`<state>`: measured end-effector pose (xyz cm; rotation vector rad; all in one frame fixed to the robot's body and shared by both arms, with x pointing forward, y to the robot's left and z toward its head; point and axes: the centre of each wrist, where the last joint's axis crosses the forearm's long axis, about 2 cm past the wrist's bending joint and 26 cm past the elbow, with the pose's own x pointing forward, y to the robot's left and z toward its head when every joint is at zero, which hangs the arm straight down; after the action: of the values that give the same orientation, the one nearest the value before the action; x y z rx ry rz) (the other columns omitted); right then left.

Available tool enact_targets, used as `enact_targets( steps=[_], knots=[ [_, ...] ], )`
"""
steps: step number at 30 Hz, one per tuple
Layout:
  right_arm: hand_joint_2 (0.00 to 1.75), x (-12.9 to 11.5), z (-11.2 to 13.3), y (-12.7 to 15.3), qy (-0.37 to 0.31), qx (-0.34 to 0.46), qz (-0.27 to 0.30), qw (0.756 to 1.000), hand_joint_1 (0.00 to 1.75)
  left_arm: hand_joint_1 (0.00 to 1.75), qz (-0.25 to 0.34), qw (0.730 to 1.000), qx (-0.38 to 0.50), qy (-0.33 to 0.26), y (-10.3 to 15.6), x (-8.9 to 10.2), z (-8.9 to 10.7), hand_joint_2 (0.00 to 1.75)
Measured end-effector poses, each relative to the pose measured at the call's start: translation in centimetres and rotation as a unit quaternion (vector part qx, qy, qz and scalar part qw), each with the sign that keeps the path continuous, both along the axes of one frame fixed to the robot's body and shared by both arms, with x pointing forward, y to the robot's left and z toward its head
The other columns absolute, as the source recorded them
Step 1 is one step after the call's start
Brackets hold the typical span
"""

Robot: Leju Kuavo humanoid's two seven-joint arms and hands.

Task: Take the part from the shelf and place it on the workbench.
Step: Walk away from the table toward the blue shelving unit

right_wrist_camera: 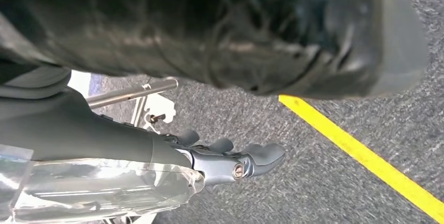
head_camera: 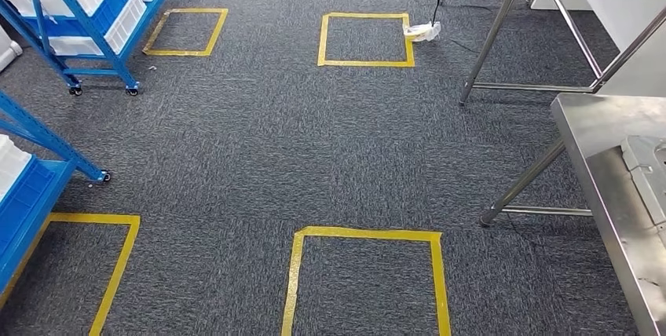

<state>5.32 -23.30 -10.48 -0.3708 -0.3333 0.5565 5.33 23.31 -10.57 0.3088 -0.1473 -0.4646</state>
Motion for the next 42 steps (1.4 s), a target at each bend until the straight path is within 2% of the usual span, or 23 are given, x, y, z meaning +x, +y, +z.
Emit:
enact_targets(
  steps=[42],
  knots=[
    [0.00,-0.05,0.01,0.23,0.001,0.002,0.009,1.000,0.00,0.00,0.002,1.000,0.003,-0.005,0.12,-0.33,-0.05,0.00]
  ],
)
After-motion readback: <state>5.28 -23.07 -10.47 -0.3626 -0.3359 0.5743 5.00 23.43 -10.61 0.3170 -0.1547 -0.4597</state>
